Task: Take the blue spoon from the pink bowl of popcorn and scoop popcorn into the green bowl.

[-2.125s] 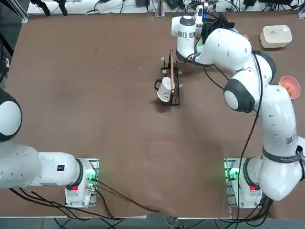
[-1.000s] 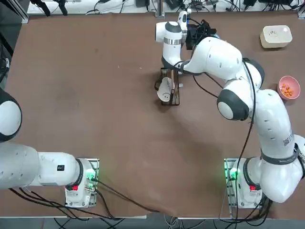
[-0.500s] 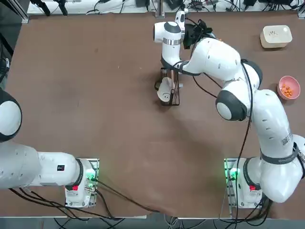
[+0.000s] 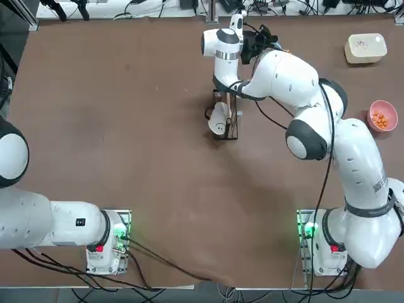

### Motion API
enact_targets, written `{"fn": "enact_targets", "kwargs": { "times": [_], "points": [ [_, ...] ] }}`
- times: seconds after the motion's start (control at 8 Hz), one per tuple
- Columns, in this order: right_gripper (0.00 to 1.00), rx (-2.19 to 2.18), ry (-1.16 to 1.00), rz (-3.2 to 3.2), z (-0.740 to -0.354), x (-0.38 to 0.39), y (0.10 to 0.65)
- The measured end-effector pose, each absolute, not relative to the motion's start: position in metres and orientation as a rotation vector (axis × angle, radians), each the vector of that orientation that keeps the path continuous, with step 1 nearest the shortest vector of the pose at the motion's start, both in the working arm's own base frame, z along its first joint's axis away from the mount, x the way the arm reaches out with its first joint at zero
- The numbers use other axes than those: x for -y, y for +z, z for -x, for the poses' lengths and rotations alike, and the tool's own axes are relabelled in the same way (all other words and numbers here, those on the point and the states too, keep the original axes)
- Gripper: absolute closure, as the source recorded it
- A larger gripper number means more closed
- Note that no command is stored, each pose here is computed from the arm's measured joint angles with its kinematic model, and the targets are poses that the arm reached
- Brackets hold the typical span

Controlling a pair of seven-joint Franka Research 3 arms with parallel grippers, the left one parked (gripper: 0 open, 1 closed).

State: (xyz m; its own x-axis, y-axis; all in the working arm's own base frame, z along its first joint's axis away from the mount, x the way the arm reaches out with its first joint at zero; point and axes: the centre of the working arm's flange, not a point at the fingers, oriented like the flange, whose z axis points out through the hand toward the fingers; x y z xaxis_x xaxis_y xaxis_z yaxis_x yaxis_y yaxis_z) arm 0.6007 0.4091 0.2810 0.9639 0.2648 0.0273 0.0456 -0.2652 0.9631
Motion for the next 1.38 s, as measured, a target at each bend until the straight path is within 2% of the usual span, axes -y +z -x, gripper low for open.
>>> {"fn": "enact_targets", "kwargs": {
  "times": [1.38],
  "points": [
    [0.89,-0.245,0.357,-1.896,-0.610,-0.423,0.281]
  ]
}}
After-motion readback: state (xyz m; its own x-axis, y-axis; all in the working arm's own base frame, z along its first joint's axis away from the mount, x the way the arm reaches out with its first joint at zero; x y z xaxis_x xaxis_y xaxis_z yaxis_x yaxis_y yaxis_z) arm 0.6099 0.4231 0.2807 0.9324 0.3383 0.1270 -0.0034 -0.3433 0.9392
